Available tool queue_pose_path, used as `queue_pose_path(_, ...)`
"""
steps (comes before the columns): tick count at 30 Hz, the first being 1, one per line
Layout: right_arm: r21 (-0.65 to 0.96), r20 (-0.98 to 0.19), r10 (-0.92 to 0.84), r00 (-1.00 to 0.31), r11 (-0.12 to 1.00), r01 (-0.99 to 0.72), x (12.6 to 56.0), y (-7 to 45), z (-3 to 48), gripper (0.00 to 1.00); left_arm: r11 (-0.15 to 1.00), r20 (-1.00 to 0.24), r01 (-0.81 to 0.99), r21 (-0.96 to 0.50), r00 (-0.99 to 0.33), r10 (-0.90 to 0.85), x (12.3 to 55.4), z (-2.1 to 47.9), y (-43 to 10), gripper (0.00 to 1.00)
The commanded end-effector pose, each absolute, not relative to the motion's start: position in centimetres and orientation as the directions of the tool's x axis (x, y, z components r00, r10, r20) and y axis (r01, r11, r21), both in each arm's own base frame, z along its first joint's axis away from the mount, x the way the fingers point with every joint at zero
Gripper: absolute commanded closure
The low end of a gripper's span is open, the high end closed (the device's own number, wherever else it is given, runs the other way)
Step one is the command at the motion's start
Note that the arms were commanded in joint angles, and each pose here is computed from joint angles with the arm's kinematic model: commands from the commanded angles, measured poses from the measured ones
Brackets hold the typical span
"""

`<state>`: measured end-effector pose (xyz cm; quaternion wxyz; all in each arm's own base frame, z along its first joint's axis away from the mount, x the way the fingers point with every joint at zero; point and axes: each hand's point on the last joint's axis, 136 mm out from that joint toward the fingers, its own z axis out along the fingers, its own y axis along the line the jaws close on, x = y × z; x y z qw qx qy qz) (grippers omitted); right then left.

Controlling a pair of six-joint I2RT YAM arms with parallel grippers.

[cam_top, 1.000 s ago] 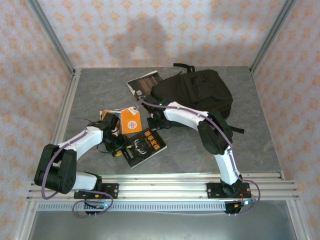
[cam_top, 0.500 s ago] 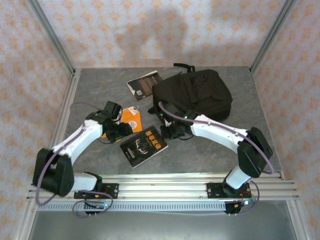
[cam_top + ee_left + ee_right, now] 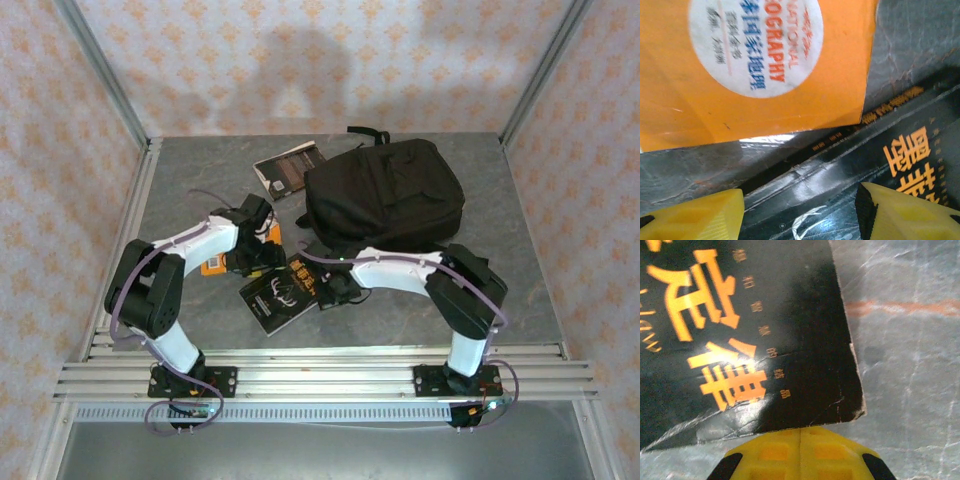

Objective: Pack the student bag
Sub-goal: Rotate the book at the bottom-center of the table.

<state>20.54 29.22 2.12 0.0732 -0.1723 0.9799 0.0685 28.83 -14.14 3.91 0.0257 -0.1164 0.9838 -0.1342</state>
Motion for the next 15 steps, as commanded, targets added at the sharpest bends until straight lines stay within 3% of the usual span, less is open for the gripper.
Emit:
queue_pose_path(1, -0.016, -0.247, -0.308, -0.919, 0.949, -0.313, 23.2, 28.6, 2.4, 1.0, 0.947, 0.012, -0.183, -0.263, -0.982, -0.186, 27.5, 3.1, -14.5, 0.38)
queue_pose_path(6, -0.107, -0.292, -0.289, -0.912, 0.957, -0.27, 25.1, 27.8, 2.6, 1.0, 0.956, 0.047, -0.147, -0.255, -0.989, -0.14, 26.1, 2.5, -15.2, 0.38)
queue_pose_path(15, -0.123, -0.364, -0.192, -0.912, 0.98, -0.157, 29.4, 25.2, 5.5, 1.0, 0.89, 0.082, -0.173, -0.423, -0.985, -0.153, 24.8, 4.5, -19.1, 0.39)
